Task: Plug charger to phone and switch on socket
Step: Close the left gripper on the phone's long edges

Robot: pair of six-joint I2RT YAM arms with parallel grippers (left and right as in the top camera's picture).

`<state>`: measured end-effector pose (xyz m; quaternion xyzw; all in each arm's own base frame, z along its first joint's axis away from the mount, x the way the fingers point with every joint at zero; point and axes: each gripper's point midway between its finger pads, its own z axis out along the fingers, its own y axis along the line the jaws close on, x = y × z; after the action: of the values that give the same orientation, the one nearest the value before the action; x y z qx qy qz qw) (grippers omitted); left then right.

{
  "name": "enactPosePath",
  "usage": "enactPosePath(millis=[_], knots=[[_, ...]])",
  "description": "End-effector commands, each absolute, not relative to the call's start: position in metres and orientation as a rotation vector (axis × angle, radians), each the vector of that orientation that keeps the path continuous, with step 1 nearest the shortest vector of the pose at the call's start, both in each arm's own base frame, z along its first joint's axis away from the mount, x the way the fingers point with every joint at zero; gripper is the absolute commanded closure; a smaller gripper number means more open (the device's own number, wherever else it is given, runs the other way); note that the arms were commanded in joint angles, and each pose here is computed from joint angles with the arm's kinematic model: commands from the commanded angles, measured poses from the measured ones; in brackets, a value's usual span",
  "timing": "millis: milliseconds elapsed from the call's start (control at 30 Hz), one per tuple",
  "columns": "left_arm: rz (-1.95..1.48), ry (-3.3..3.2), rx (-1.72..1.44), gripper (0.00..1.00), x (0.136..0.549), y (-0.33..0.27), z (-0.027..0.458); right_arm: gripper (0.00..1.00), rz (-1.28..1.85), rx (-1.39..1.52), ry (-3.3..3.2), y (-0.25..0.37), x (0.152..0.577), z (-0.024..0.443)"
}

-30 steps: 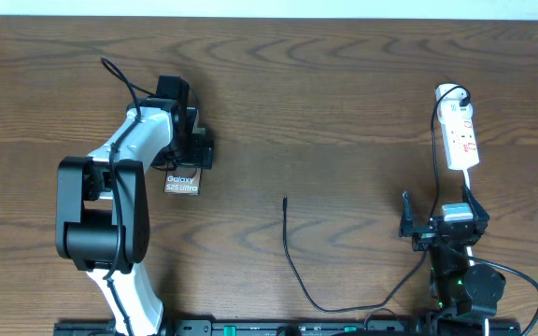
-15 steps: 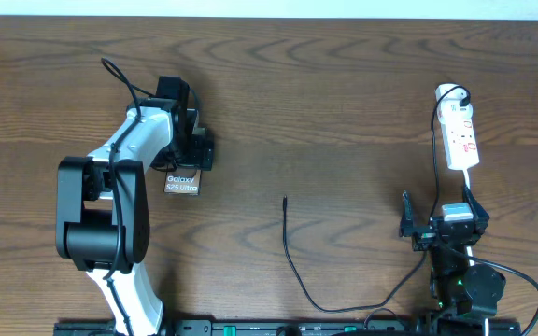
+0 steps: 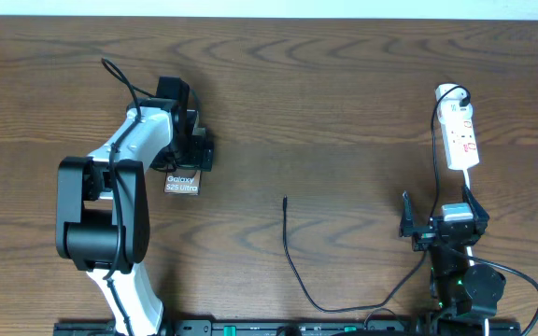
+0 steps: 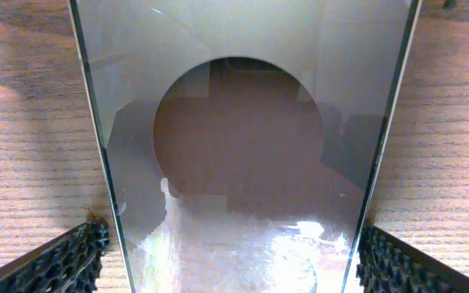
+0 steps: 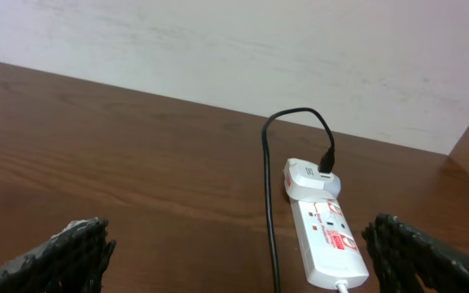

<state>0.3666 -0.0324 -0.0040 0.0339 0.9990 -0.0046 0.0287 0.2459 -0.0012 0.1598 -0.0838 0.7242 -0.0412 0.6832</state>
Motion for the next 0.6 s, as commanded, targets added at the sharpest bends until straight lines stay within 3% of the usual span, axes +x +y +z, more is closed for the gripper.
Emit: enactPosePath(millis=[0,267,400,567], knots=[[-0.035,3.161,0.105,0.03,0.3451,-0.0337,-0.0221,0.01,-0.081,-0.18,1.627,-0.0004,0.2458,0.1589],[-0.035,3.162,0.105,0.05,0.3451,-0.0337,-0.0221,0.01,-0.081,-0.18,1.627,-0.0004,0.2458,0.1589],[-0.035,3.162,0.105,0.18,0.3451,-0.0337,-0.0221,0.01,-0.081,-0.18,1.627,-0.0004,0.2458,0.1589],[-0.035,3.162,0.105,0.23,0.3451,-0.0337,-0.0221,0.01,-0.081,-0.18,1.627,-0.0004,0.2458,0.1589]])
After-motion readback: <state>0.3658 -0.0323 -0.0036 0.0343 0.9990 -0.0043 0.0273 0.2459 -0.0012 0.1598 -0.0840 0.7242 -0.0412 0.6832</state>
